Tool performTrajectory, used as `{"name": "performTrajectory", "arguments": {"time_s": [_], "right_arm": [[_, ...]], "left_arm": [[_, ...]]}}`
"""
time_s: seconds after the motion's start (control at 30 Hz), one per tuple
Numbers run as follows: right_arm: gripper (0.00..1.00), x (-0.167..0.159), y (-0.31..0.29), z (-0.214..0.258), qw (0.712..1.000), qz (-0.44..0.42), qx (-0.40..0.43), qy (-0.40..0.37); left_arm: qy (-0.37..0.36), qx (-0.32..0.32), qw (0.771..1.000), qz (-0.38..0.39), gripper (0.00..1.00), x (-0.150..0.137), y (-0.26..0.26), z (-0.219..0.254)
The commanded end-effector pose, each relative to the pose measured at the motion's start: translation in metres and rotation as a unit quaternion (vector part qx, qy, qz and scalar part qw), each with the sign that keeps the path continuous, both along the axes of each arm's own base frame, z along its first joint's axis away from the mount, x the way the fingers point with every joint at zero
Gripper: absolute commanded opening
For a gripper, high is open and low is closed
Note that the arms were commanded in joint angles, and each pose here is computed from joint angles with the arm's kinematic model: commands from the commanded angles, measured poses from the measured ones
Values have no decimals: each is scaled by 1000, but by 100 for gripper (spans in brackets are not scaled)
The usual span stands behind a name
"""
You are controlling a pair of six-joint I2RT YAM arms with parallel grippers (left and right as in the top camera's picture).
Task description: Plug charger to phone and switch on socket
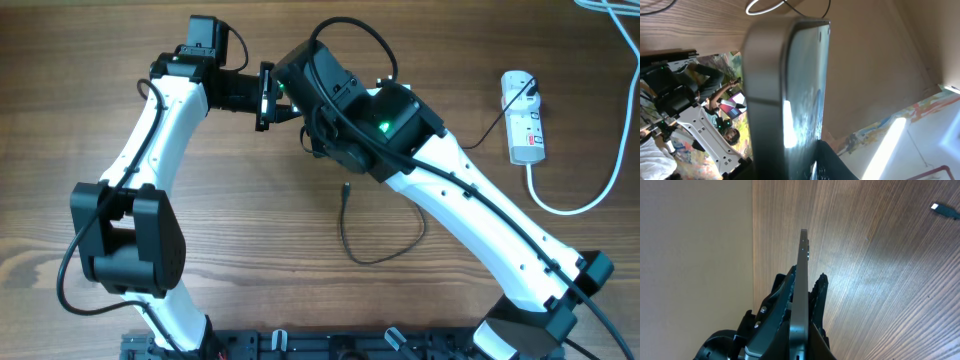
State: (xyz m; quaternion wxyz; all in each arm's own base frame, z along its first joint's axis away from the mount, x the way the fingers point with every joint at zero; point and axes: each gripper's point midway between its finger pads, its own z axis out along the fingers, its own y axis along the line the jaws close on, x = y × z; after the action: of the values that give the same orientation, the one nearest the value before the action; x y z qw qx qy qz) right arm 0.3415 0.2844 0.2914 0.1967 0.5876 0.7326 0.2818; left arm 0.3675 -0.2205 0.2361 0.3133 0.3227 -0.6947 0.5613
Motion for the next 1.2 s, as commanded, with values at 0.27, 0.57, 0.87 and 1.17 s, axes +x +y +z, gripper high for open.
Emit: {"name": "performTrajectory", "arguments": {"time_s": [0.27,0.57,0.87,1.17], "right_arm": [[8,20,1,15,999,-23,23,-38],[30,19,1,14,999,-22,20,-36],[58,16,-10,14,999,-13,-16,-39],[86,-7,-93,28,960,84,-263,-39]], "left_arm": [[-12,-12,1000,-6,20,-6,-1,15],[-12,-12,1000,-6,4,-6,-1,15],[-16,16,1000,5,4,-2,0,6],[-182,224,957,29,4,30,39,-59]]}}
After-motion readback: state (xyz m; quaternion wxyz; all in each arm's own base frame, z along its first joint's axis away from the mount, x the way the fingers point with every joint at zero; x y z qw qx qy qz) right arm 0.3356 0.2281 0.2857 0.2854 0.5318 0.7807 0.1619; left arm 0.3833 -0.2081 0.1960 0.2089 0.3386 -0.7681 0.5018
